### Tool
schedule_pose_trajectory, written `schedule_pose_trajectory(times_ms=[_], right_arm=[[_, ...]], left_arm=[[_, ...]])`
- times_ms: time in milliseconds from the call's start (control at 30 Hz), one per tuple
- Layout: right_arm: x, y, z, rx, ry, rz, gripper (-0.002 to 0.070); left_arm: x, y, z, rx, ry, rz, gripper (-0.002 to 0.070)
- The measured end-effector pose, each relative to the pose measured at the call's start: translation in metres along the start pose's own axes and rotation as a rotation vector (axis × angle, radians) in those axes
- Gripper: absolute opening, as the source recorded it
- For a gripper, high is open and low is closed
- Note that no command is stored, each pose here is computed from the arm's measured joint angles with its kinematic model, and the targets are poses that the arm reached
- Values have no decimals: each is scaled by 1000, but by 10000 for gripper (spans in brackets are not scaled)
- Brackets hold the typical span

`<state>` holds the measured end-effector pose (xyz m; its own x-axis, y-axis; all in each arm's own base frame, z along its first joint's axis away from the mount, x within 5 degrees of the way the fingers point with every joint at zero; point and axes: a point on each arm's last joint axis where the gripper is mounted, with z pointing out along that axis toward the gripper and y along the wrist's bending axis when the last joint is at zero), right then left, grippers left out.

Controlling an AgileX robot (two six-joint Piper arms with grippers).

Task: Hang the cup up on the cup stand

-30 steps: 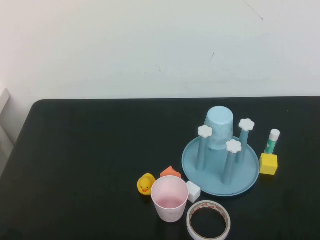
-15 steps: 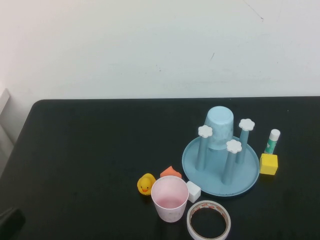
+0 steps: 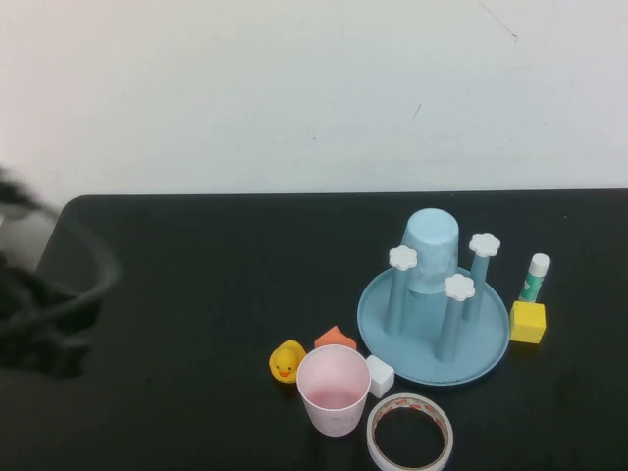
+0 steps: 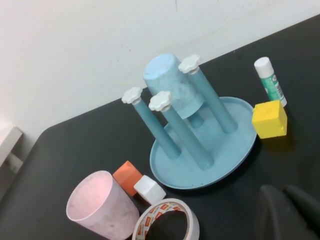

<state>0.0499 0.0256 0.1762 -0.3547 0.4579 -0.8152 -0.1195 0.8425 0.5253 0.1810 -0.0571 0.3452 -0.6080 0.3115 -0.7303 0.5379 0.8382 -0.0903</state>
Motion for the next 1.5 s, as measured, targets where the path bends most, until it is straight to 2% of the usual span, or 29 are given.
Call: schedule_pose_trajectory(times_ms=[167,433,533,667,767,800,867,1000,1067,1167,1500], right_arm=[[0,0,0,0,0,-4,-1],[0,0,0,0,0,-6,-1],[0,0,0,0,0,-6,-1],[0,0,0,0,0,-12,-1],[0,0,0,0,0,-14,-1],[0,0,0,0,0,-15,-1],[0,0,0,0,0,-15,-1],[0,0,0,0,0,-17,-1],[0,0,0,0,0,-17,-1],[0,0,0,0,0,-17,-1],[0,0,0,1,0,-18,-1]], left_arm=[[-20,-5,48,-12,225,108,-1],[-47,-51,120,-70,399,311,-1],[-56,-63,143,-72,414,319,-1],[-66,-69,171,-60,456,299,4],[-68,-71,190,-36,522,258,58],[-68,-73,197,-19,545,238,96],[-68,-76,210,14,571,208,193],[-59,-81,237,63,605,158,432],[-54,-81,248,69,619,153,494],[-47,-80,264,67,637,149,505],[-29,-78,297,55,659,127,463]])
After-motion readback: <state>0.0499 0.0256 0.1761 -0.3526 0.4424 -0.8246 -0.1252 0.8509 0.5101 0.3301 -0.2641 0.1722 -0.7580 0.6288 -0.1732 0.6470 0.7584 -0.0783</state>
